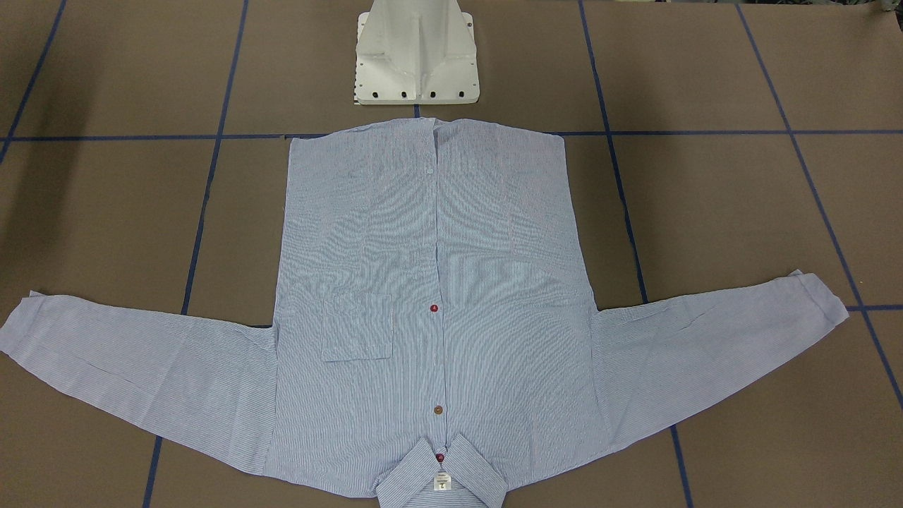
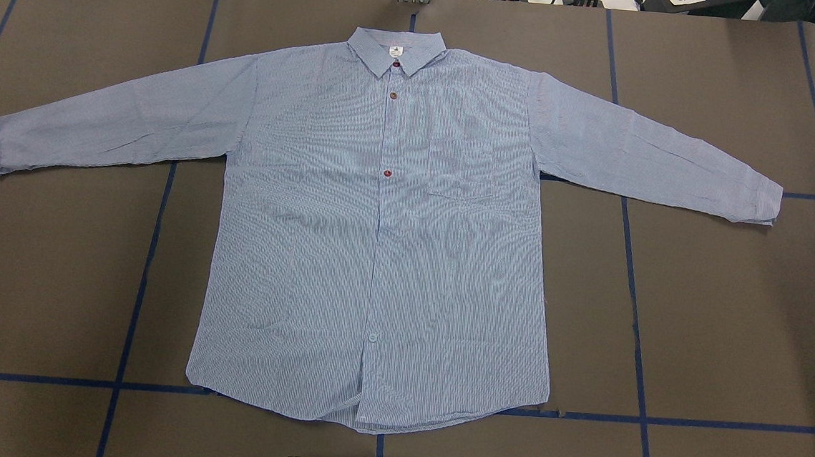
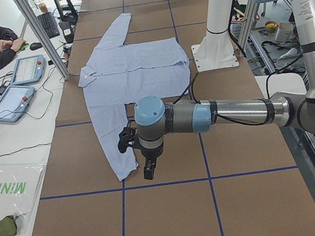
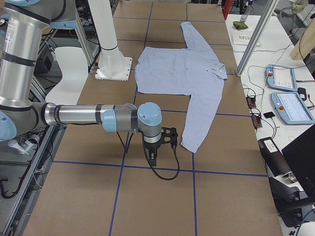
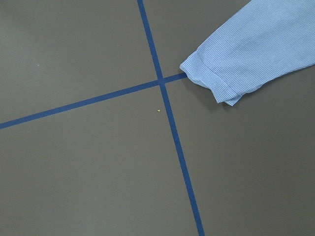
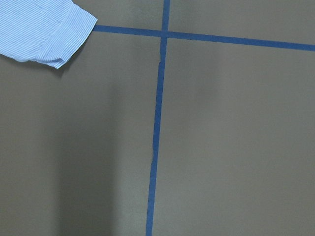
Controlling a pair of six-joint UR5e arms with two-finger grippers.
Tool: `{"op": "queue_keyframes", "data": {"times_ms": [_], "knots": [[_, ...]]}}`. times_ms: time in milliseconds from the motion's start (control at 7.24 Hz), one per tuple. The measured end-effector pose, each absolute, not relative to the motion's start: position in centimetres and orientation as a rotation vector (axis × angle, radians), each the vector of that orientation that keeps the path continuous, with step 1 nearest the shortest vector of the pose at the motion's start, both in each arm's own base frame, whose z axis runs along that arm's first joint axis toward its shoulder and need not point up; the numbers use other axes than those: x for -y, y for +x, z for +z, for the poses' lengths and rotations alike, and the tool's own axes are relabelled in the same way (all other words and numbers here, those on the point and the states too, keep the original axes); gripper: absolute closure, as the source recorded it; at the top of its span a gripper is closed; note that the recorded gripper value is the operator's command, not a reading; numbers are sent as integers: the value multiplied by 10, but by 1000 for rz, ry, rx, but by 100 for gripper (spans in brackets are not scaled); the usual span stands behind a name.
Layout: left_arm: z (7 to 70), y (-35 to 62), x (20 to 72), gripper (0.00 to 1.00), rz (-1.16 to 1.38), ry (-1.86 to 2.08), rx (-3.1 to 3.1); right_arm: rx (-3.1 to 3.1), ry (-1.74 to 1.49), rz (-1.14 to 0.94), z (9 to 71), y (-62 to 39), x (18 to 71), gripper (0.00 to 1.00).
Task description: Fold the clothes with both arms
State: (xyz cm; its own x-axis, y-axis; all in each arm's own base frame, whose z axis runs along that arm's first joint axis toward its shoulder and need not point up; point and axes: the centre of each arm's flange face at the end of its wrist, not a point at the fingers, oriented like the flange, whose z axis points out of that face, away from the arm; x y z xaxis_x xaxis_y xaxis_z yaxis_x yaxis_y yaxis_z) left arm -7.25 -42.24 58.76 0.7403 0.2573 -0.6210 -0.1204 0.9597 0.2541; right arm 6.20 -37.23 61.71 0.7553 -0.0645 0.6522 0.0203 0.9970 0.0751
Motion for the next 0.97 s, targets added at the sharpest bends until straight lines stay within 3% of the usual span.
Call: {"op": "queue_keyframes", "data": {"times_ms": [553, 967], "knots": [[578, -72, 427, 0, 249, 288, -698, 732, 84, -52, 607, 60, 374, 0], [543, -73, 445, 0, 335, 548, -655, 724, 339, -143, 574, 60, 403, 0]]}}
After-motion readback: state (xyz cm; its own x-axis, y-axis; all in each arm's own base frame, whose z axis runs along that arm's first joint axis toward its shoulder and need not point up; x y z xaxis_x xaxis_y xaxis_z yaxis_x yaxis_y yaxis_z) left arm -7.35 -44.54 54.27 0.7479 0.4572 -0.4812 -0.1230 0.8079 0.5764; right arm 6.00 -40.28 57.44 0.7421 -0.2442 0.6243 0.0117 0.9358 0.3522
